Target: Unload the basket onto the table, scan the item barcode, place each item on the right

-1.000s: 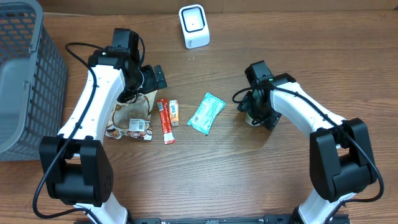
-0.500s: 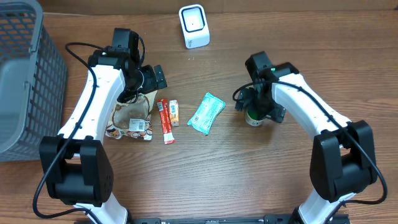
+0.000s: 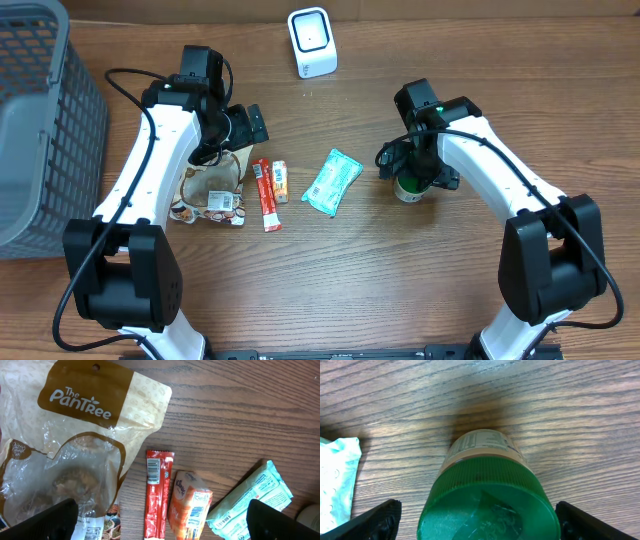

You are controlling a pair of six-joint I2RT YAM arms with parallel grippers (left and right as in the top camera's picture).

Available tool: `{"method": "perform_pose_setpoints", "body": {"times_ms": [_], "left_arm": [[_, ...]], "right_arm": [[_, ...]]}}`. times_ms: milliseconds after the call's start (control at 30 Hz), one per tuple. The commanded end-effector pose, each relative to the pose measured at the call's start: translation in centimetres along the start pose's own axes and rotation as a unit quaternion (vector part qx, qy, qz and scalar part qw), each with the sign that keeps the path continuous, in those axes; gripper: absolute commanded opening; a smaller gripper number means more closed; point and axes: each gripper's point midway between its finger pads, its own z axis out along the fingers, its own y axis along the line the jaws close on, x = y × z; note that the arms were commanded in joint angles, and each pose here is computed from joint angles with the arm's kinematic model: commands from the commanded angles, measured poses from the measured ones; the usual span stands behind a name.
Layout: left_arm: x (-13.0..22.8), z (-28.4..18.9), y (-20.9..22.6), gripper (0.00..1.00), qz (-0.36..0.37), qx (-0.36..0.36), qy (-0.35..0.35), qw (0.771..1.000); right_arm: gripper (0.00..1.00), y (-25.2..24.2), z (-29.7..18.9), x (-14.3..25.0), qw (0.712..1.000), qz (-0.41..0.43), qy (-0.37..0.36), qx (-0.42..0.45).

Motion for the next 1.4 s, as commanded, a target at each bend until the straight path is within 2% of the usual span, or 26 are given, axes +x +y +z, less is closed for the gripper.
{"method": "perform_pose_setpoints", "body": {"times_ms": [0, 133, 333, 600, 900, 1033, 1233, 1367], "left_arm": [[-0.5, -0.5, -0.5, 1.00, 0.000, 0.008, -0.007, 1.000], [-0.5, -0.5, -0.5, 1.00, 0.000, 0.008, -0.007, 1.000], [-0.5, -0.5, -0.5, 1.00, 0.000, 0.008, -0.007, 1.000], [-0.5, -0.5, -0.5, 0.99, 0.000, 0.008, -0.007, 1.000], [-0.5, -0.5, -0.5, 1.00, 0.000, 0.008, -0.007, 1.000], [-0.5, -0.5, -0.5, 1.00, 0.000, 0.008, -0.007, 1.000], [-0.5, -0.5, -0.5, 1.00, 0.000, 0.008, -0.007, 1.000], [-0.5, -0.5, -0.5, 0.99, 0.000, 0.008, -0.007, 1.000]], "right_arm": [[0.99, -0.1, -0.3, -0.3, 1.000, -0.011, -0.008, 0.000], [0.99, -0.1, 0.5, -0.2, 1.000, -0.011, -0.006, 0.001], [0.93, -0.6, 1.0, -0.5, 1.000, -0.006, -0.002, 0.003], [0.89, -0.5, 2.9, 0.3, 0.998, -0.046, 0.030, -0.019], [0.81, -0.6, 3.4, 0.4, 0.997, -0.074, 0.033, -0.016], [0.75, -0.7, 3.3, 0.5, 0.997, -0.074, 0.036, -0.013], [0.75, -0.8, 3.3, 0.8, 0.997, -0.066, 0.042, -0.011], [0.77, -0.8, 3.3, 0.8, 0.999, -0.015, 0.044, -0.009]]}}
